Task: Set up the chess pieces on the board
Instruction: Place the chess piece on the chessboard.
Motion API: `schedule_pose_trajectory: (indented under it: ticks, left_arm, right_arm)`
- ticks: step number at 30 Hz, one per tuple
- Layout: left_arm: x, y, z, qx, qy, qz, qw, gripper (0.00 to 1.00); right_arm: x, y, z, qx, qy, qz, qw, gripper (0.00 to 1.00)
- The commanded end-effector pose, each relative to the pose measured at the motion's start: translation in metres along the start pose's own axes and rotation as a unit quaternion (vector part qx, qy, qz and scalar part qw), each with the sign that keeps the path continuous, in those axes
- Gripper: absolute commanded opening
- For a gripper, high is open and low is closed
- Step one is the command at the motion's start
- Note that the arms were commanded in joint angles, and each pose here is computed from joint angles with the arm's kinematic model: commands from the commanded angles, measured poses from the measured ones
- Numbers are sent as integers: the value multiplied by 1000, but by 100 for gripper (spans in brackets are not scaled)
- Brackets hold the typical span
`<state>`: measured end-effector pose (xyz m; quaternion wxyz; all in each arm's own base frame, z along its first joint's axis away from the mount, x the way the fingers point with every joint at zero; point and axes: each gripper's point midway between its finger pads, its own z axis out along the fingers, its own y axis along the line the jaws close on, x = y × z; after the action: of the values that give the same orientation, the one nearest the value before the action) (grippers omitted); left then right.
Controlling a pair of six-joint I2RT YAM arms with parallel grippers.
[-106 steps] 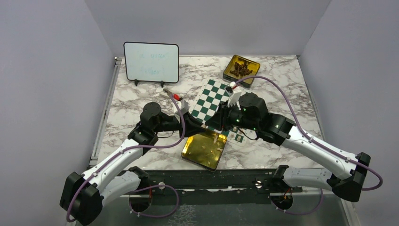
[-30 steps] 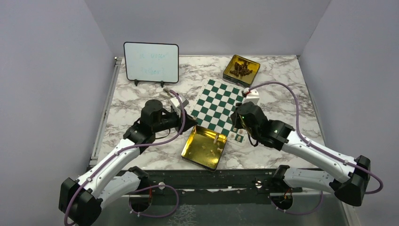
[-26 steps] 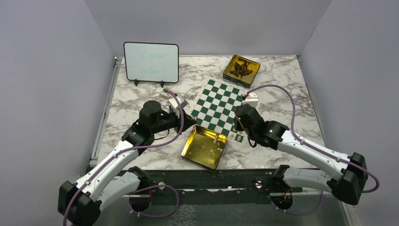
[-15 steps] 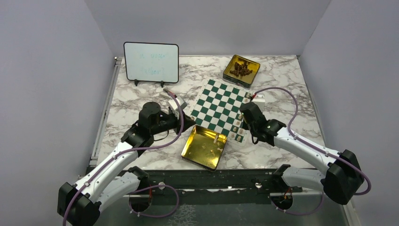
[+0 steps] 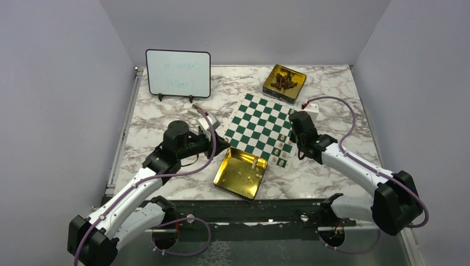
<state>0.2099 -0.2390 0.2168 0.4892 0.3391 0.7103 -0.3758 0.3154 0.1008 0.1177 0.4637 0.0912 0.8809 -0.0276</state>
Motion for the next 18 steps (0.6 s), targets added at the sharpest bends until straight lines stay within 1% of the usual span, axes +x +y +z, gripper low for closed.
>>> schedule_pose_trajectory:
  ticks: [1, 7, 12, 18]
  left_arm:
    - [-1, -3, -3, 4, -7, 9, 1000, 10]
    - [0, -2, -2, 4, -6, 8, 1000, 10]
    - [1, -2, -3, 4, -5, 11, 1000, 10]
    - [0, -2, -3, 3, -7, 13, 1000, 10]
  right_arm:
    - [-25, -2, 11, 6, -36, 22, 999, 5]
    - [-28, -1, 27, -9, -42, 32, 999, 5]
    - [-26, 0, 42, -5, -31, 32, 999, 5]
    - [-20, 0, 51, -1, -22, 32, 999, 5]
